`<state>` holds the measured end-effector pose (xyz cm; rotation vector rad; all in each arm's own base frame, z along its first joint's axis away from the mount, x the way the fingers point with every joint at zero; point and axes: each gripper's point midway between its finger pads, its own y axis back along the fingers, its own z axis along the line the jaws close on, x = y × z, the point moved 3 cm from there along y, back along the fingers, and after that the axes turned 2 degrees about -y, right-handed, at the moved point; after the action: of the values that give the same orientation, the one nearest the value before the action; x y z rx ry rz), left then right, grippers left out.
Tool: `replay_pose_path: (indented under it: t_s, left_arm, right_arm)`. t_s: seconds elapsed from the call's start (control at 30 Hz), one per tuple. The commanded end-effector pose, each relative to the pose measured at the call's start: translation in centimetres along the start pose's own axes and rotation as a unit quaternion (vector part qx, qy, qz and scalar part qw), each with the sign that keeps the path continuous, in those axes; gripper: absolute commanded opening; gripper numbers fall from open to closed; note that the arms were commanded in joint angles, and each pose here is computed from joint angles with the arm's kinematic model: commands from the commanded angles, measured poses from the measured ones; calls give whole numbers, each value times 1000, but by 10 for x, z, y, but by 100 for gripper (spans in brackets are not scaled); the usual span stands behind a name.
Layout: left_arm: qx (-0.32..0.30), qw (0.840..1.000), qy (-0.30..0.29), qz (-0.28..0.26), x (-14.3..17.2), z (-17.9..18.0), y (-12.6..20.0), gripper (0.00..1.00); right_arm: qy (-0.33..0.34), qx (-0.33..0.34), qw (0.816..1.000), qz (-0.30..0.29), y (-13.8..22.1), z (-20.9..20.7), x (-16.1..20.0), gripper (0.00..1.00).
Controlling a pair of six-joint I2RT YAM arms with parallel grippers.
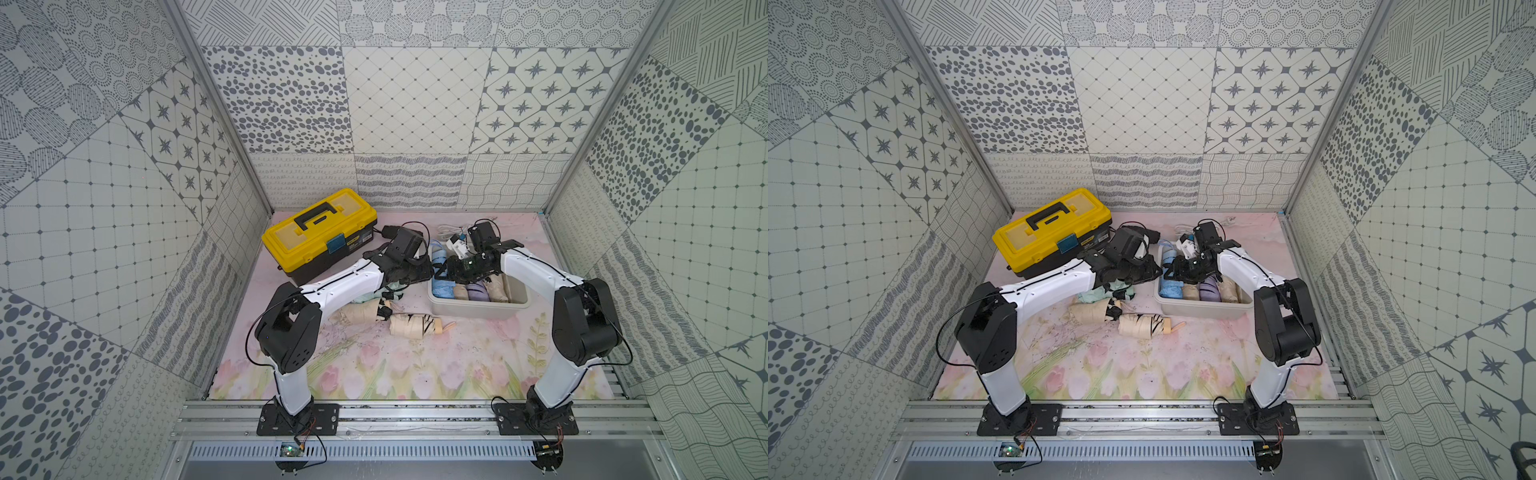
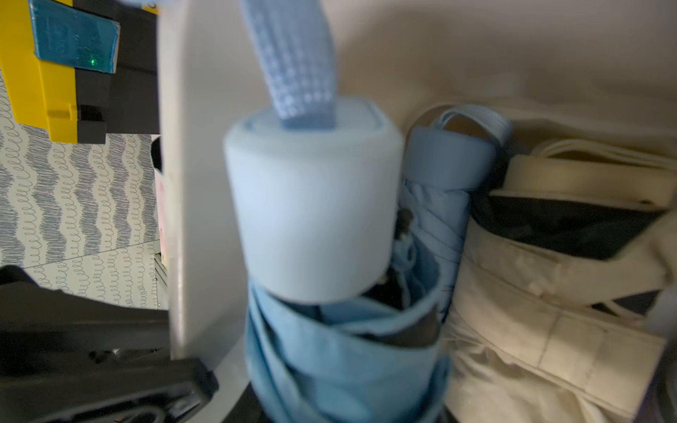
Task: Put the umbrella into the storage box
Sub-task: Adjust the storage box at the center of the board.
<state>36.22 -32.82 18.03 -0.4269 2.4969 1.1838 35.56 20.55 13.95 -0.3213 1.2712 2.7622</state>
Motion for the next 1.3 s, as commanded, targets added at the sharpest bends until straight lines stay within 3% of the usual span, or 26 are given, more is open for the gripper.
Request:
replay_pose_path:
  t_s: [0.0,0.2,0.3,0.47,0.57,0.8,0.93,1.07,1.27]
  left_arm:
    - [37,999,-21,-20,-11,-20,3,18]
    - [36,999,-21,-33,-16,-22,10,20]
    - [36,998,-26,-35,-17,-23,12,21]
    - [38,998,-34,-39,-18,-26,16,23]
    - [39,998,-34,-39,-18,-27,18,23]
    - [40,998,-34,-37,-16,-28,27,23]
    - [36,998,-36,-41,-15,-28,35,23]
    - [34,998,-37,-49,-16,-29,44,24]
    - [22,997,-33,-63,-17,-27,61,26]
  right_arm:
    - [-16,21,1000,9,-24,-14,5,27]
    - [-17,42,999,-20,-13,-16,3,58]
    - [-6,55,997,-45,4,-13,1,69]
    - [4,82,995,-61,27,-16,11,69]
    - [4,81,995,-57,31,-15,22,65]
    - [-6,90,995,-42,14,-24,31,50]
    - [-13,138,989,-46,7,-43,30,46]
    - [3,175,983,-63,14,-52,27,50]
    - [43,215,971,-97,46,-47,14,65]
